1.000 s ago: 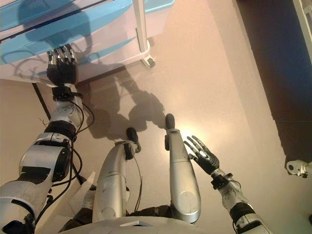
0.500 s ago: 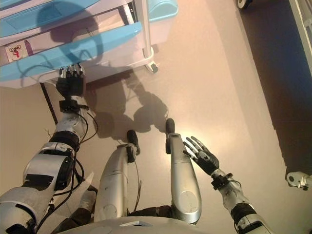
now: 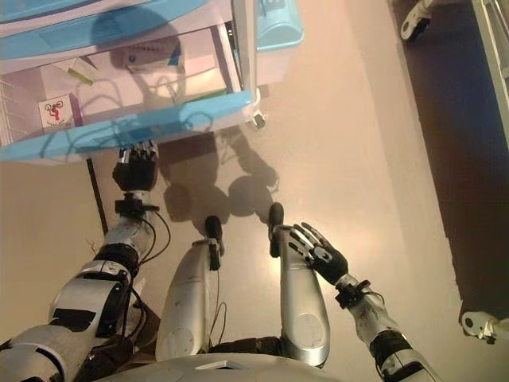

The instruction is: Open the drawer and pick up the medicine

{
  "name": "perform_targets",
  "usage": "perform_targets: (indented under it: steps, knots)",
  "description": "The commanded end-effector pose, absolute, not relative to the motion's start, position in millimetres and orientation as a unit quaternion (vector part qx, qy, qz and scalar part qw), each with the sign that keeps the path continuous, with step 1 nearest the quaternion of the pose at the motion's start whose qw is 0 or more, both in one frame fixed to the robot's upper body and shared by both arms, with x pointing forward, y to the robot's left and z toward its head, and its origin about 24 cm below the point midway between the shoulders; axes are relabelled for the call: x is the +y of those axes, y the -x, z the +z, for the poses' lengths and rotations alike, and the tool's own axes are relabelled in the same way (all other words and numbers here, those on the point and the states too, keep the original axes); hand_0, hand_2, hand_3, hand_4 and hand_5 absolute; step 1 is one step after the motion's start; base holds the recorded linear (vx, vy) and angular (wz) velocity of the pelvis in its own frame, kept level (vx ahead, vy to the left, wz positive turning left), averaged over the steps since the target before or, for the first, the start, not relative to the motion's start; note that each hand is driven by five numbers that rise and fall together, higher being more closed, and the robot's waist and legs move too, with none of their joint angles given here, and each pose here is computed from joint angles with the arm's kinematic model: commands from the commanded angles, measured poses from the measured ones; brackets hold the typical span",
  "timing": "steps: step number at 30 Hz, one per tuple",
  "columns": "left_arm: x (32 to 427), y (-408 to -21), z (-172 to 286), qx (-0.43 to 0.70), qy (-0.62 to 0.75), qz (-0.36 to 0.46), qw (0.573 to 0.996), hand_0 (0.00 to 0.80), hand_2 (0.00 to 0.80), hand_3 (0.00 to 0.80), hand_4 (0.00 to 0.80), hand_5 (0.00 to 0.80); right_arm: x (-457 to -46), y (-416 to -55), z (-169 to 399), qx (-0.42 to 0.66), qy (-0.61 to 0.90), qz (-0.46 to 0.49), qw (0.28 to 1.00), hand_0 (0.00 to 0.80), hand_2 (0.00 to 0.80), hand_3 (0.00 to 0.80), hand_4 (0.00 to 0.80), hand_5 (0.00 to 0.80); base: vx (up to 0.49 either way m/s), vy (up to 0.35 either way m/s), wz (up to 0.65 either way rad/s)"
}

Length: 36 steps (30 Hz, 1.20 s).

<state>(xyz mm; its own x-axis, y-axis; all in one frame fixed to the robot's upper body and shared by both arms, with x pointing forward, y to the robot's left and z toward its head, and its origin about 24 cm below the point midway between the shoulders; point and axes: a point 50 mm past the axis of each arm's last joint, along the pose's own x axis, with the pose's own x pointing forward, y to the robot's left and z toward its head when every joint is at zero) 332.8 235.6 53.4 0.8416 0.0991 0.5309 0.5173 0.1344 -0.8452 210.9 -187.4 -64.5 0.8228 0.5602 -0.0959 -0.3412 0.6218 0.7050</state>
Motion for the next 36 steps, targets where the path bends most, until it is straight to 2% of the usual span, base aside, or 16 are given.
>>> perform_targets:
  steps: [1, 12, 33, 34, 35, 36]
  knots:
    - [252.7, -312.7, 48.5, -0.285, 0.622, -0.160, 0.711, 0.800, 0.800, 0.800, 0.800, 0.800, -169.5, -186.2, -72.3, 0.173, -0.371, 0.272, 0.871, 0.000, 0.000, 0.000, 0.000, 0.000, -0.035, -0.045, 0.11]
    - [233.3, -271.1, -14.8, -0.176, 0.619, -0.106, 0.758, 0.800, 0.800, 0.800, 0.800, 0.800, -163.4, -188.3, -66.9, 0.166, -0.373, 0.279, 0.869, 0.000, 0.000, 0.000, 0.000, 0.000, -0.044, -0.028, 0.10]
    - [262.6, -231.8, -55.7, -0.091, 0.634, 0.030, 0.767, 0.800, 0.800, 0.800, 0.800, 0.800, -155.5, -179.8, -72.8, 0.181, -0.384, 0.295, 0.856, 0.000, 0.000, 0.000, 0.000, 0.000, -0.025, -0.027, 0.06]
    - [262.4, -230.4, -57.0, -0.086, 0.634, 0.031, 0.768, 0.734, 0.734, 0.734, 0.734, 0.734, -155.5, -179.8, -72.7, 0.181, -0.385, 0.295, 0.856, 0.000, 0.000, 0.000, 0.000, 0.000, 0.001, -0.016, -0.03]
    - [261.7, -228.4, -60.0, -0.069, 0.634, 0.037, 0.769, 0.000, 0.000, 0.000, 0.000, 0.000, -155.3, -179.8, -72.7, 0.181, -0.384, 0.295, 0.856, 0.000, 0.000, 0.000, 0.000, 0.000, 0.000, 0.000, 0.00]
    - [260.7, -227.0, -63.2, -0.049, 0.639, 0.044, 0.766, 0.000, 0.000, 0.000, 0.000, 0.000, -154.7, -180.5, -72.3, 0.181, -0.384, 0.294, 0.856, 0.000, 0.000, 0.000, 0.000, 0.000, 0.010, 0.000, 0.04]
